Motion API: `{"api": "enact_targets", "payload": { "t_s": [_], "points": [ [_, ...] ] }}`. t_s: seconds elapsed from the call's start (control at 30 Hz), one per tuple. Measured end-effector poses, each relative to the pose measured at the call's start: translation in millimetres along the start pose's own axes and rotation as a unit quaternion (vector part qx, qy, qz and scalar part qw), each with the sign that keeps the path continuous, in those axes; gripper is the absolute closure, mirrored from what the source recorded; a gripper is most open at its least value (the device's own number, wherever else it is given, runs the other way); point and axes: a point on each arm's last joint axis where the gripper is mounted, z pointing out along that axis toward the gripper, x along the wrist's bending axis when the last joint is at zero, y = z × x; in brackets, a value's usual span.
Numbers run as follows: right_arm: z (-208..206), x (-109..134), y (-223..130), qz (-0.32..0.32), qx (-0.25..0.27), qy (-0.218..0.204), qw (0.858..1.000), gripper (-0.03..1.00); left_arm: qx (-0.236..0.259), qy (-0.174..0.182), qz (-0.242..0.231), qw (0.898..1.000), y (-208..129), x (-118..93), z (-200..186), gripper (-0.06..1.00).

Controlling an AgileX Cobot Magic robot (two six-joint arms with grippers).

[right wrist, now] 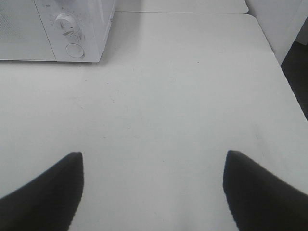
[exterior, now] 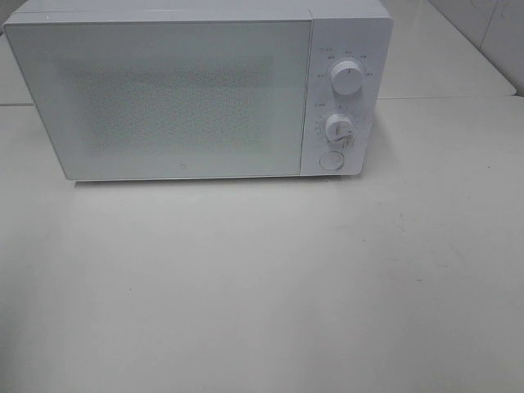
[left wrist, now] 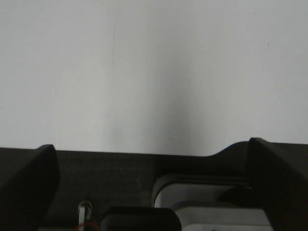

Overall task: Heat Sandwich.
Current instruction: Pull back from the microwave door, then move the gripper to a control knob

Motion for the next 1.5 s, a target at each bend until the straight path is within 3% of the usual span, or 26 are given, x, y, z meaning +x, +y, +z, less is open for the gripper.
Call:
{"api": "enact_targets", "payload": {
  "t_s": [0.07,0.1,0.2,0.47,0.7,0.83,1.5],
  "points": [
    [0.0,0.0,0.0,0.000,0.000,0.000,1.000,0.20,-0.021,0.001,0.006,1.000,-5.0,-0.6,-4.7,-0.05],
    [0.0,0.0,0.0,0.000,0.000,0.000,1.000,0.20,-0.067,0.003,0.014,0.998,-14.5,-1.9,-14.2,-0.05],
    [0.0,0.0,0.0,0.000,0.000,0.000,1.000,0.20,-0.119,0.001,0.021,0.993,-29.3,-4.0,-22.6,-0.05],
    [0.0,0.0,0.0,0.000,0.000,0.000,1.000,0.20,-0.201,0.002,0.026,0.979,-62.6,-5.5,-21.7,-0.05],
    [0.0,0.0,0.0,0.000,0.000,0.000,1.000,0.20,-0.290,0.007,0.043,0.956,-90.7,-7.3,-28.4,-0.05],
    [0.0,0.0,0.0,0.000,0.000,0.000,1.000,0.20,-0.304,0.008,0.046,0.952,-94.7,-7.7,-30.3,-0.05],
    [0.0,0.0,0.0,0.000,0.000,0.000,1.000,0.20,-0.305,-0.013,0.053,0.951,-95.0,-9.2,-30.6,-0.05]
  ]
}}
